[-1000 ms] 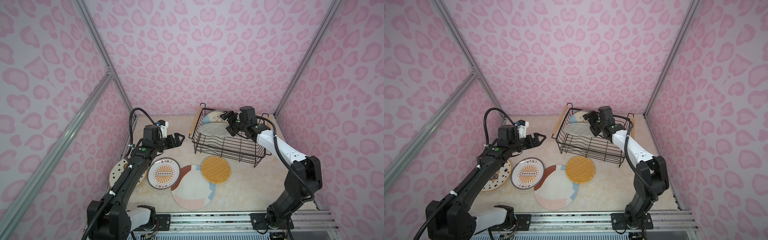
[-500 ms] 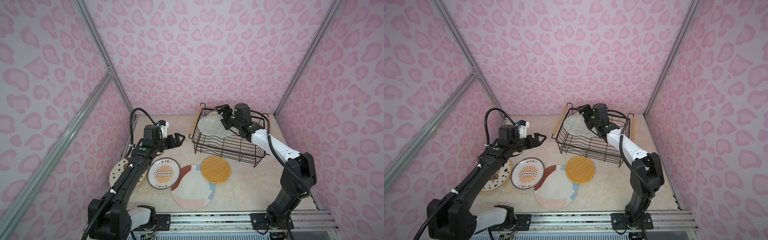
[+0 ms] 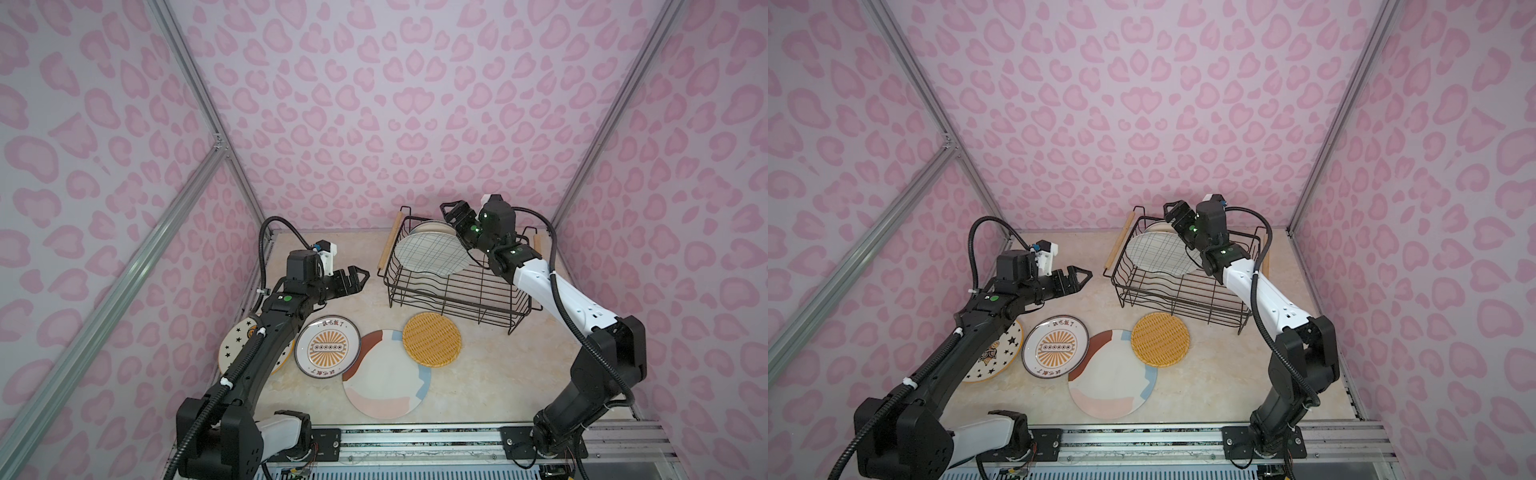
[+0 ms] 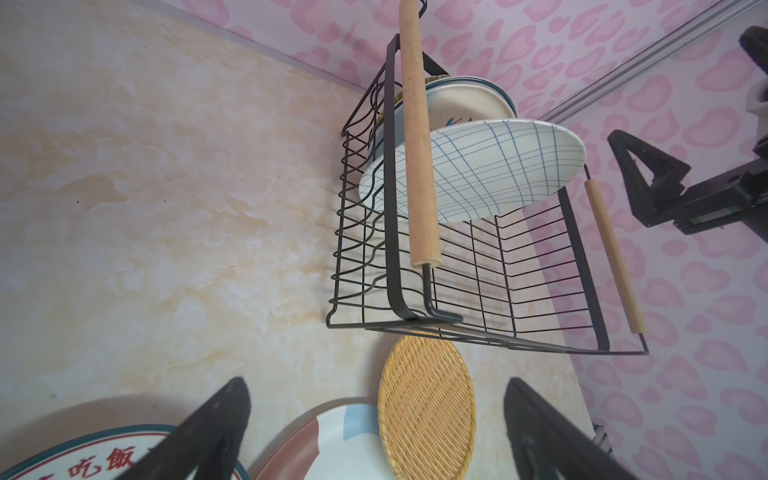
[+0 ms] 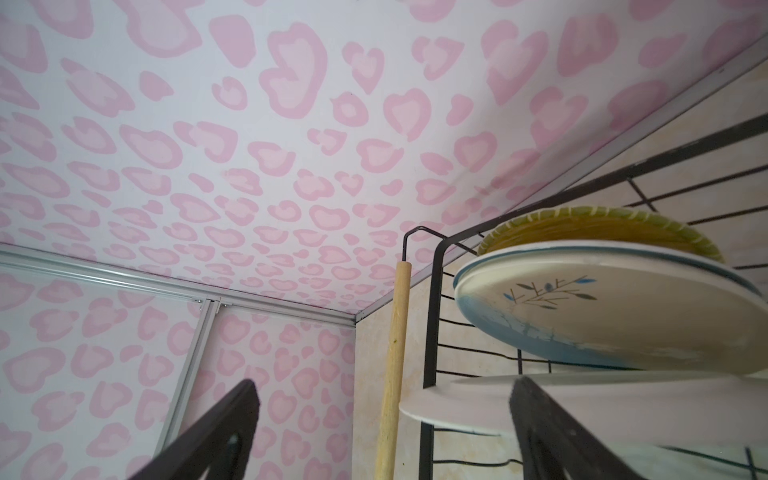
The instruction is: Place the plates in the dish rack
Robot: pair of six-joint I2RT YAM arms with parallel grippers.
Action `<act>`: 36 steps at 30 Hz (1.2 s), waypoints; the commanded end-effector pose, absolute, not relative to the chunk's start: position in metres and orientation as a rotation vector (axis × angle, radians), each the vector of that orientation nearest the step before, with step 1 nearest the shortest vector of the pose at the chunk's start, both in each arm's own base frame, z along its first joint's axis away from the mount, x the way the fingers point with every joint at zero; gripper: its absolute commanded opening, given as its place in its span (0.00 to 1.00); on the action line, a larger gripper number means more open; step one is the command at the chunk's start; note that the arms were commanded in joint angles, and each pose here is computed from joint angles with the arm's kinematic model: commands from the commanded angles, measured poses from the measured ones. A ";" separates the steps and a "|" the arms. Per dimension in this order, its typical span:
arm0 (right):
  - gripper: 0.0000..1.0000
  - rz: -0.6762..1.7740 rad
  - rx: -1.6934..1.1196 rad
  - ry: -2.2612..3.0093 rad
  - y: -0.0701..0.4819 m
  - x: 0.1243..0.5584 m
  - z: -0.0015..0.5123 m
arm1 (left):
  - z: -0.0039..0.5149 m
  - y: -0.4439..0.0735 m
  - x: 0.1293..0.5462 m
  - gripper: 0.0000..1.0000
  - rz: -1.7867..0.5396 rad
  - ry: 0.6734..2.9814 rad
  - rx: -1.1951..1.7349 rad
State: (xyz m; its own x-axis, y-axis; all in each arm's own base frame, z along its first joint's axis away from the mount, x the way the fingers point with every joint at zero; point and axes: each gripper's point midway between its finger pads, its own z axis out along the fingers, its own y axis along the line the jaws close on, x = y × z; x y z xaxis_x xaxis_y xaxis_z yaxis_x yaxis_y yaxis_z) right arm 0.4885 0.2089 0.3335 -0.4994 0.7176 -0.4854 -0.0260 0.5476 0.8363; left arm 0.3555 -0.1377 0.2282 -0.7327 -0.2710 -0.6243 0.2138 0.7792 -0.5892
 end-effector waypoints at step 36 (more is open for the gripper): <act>0.82 0.491 -0.632 2.049 0.203 0.435 0.269 | 0.293 -0.270 0.382 0.97 -0.949 2.133 0.032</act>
